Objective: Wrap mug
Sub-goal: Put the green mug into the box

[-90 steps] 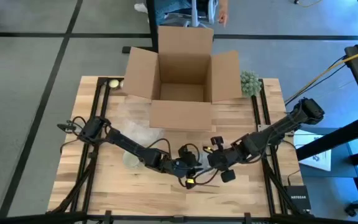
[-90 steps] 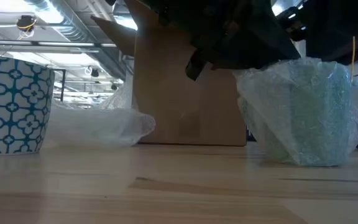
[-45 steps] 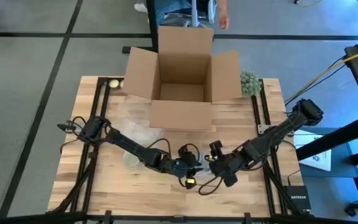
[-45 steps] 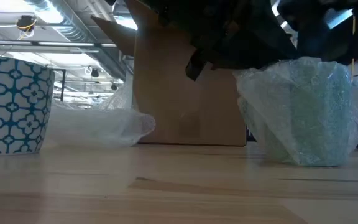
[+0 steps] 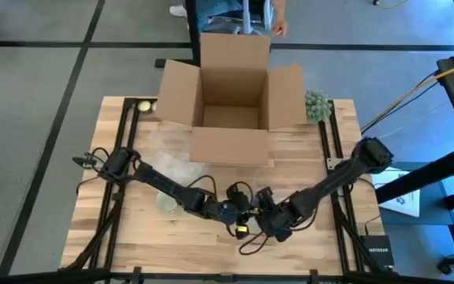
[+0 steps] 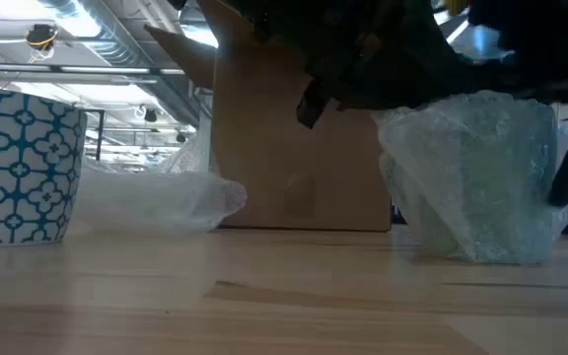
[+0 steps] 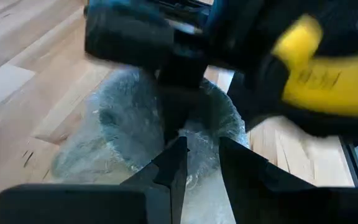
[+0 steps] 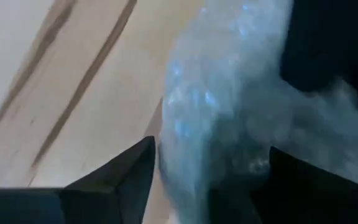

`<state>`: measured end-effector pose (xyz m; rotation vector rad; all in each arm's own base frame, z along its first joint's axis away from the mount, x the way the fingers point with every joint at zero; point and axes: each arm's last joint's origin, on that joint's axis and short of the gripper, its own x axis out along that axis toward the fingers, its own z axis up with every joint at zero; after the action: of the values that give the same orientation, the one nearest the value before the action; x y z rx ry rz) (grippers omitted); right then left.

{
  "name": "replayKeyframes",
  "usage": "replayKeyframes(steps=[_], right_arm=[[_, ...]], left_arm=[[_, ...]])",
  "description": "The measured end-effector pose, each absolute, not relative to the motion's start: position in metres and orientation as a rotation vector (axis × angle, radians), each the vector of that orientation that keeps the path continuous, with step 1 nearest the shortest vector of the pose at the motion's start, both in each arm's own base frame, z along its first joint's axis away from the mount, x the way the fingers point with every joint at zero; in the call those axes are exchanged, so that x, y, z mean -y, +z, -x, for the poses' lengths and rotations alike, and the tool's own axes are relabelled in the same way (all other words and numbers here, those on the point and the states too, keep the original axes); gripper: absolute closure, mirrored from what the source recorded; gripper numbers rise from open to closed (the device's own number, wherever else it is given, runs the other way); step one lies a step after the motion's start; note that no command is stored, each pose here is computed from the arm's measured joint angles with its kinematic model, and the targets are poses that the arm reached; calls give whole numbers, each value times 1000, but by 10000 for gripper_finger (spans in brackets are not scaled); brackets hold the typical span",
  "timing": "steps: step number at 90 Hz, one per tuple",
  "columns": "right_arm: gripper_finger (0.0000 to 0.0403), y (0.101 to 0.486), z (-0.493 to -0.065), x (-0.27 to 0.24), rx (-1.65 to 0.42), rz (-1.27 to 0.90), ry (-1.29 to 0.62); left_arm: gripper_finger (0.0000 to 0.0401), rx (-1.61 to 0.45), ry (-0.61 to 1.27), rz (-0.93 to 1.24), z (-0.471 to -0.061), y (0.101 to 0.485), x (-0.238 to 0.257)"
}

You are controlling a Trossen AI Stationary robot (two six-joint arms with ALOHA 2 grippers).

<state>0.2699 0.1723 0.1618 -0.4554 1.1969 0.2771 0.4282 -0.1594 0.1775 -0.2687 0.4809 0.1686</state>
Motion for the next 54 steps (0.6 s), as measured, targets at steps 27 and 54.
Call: replayKeyframes(steps=[27,54], right_arm=[[328,156,-271,-174,-1208,466,316],[385,157,-264,-178,-1238,463,336]], left_arm=[[323,-464,166,264,-430,180,160],[323,-461,98,201,-426,203,178]])
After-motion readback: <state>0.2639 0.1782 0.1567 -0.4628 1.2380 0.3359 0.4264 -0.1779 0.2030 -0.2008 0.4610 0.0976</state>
